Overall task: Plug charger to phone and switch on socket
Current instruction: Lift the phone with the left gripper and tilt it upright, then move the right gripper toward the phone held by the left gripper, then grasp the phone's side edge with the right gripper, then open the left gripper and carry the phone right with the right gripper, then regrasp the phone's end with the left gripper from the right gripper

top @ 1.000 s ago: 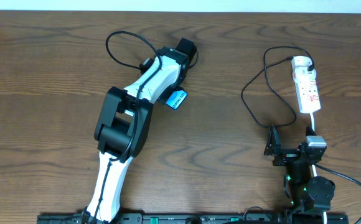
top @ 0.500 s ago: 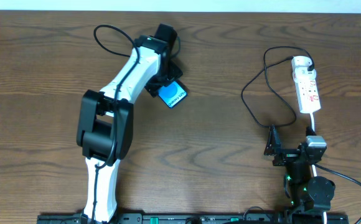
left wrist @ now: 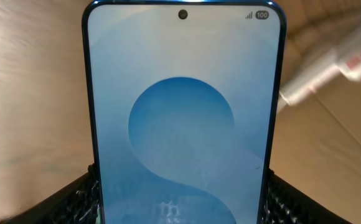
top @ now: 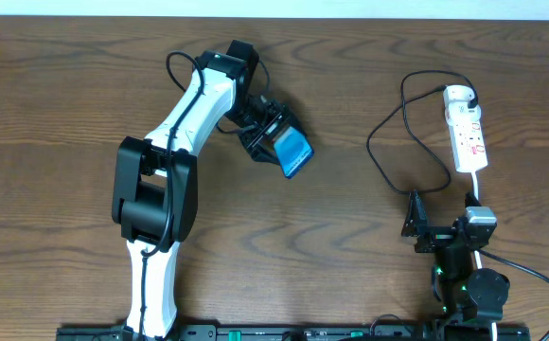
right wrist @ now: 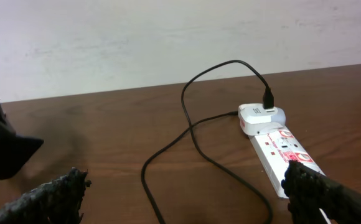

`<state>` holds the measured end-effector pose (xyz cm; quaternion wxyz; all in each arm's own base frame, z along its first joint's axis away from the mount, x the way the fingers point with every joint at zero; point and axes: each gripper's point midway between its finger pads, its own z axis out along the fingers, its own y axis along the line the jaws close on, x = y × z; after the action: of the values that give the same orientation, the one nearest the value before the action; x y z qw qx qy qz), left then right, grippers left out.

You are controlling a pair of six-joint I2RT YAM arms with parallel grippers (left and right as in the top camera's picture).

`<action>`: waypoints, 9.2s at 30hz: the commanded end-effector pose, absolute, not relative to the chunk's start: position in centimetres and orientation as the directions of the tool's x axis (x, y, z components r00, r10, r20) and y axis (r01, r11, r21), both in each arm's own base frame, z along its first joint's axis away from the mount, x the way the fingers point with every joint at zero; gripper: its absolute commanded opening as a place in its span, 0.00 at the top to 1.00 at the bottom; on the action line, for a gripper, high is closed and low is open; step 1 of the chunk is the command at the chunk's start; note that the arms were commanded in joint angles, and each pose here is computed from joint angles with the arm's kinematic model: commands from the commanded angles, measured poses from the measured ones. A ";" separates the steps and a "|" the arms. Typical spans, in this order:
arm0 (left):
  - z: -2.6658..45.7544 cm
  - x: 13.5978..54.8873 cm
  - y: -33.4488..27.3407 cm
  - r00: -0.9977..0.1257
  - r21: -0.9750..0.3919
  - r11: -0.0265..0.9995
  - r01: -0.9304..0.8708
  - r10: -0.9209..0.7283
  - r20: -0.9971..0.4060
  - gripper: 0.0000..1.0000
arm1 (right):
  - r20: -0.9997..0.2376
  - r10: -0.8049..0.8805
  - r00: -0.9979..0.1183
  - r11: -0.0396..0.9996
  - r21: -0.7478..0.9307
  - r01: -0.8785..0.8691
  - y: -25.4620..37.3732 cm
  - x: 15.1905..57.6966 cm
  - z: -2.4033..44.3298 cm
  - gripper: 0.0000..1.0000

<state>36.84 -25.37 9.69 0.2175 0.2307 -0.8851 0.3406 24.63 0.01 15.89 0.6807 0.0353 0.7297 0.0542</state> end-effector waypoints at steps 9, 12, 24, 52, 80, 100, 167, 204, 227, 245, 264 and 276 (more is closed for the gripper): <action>15.6 36.0 -28.0 -0.776 -0.663 0.483 -0.572 -0.058 0.628 0.25 | -0.990 0.120 -0.072 0.992 0.122 -0.025 0.0 24.6 15.8 0.01; 15.6 36.0 -28.0 -0.776 -0.663 0.483 -0.572 -0.058 0.627 0.25 | -0.990 0.119 -0.072 0.992 0.121 -0.025 0.0 24.6 15.8 0.01; 15.6 36.0 -28.0 -0.776 -0.663 0.483 -0.572 -0.058 0.628 0.25 | -0.990 0.119 -0.072 0.992 0.121 -0.025 0.0 24.6 15.8 0.01; 15.6 36.0 -28.0 -0.777 -0.663 0.484 -0.571 -0.058 0.627 0.25 | -0.482 0.737 -0.475 0.468 0.870 -0.157 7.9 21.9 16.3 0.01; 15.6 36.0 -28.0 -0.777 -0.663 0.484 -0.571 -0.058 0.627 0.25 | -0.596 0.564 -0.572 0.789 0.593 0.160 11.8 25.0 27.0 0.01; 15.4 36.1 -27.9 -0.779 -0.661 0.488 -0.569 -0.062 0.624 0.25 | -0.594 0.391 -0.703 0.880 0.464 0.097 22.6 29.6 22.7 0.16; 15.1 36.1 -27.8 -0.782 -0.655 0.500 -0.566 -0.075 0.619 0.25 | -0.491 0.491 -0.719 0.867 0.197 0.458 22.5 34.2 14.5 0.80; 25.1 41.0 -8.7 -0.926 -0.928 0.185 -0.324 -0.263 0.271 0.09 | -0.568 0.713 -0.411 0.701 0.564 0.437 6.1 24.6 30.9 0.99; 38.5 0.4 -1.8 -0.227 -0.335 0.841 -0.425 -0.458 -0.859 0.08 | -0.054 0.334 -0.941 0.081 0.996 -0.029 27.9 32.7 15.5 0.99; 18.4 28.2 -3.3 -0.433 -0.940 -0.104 -0.325 -0.867 0.245 0.08 | -0.116 0.368 -0.922 0.084 0.992 -0.092 21.1 35.2 16.4 0.99; 16.4 33.3 -18.0 -0.656 -0.975 -0.070 -0.211 -0.729 0.194 0.21 | 0.288 0.406 -0.867 -0.036 0.953 0.300 27.8 33.4 15.3 0.99; 16.2 33.6 -17.7 -0.635 -0.975 -0.072 -0.212 -0.748 0.193 0.42 | 0.258 0.248 -0.934 -0.022 0.965 0.261 30.6 29.9 16.5 0.99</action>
<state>33.11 -17.82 15.73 -0.1980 0.3691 -0.6530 0.6310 30.64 29.94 14.75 0.0017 0.2115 0.7049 0.6771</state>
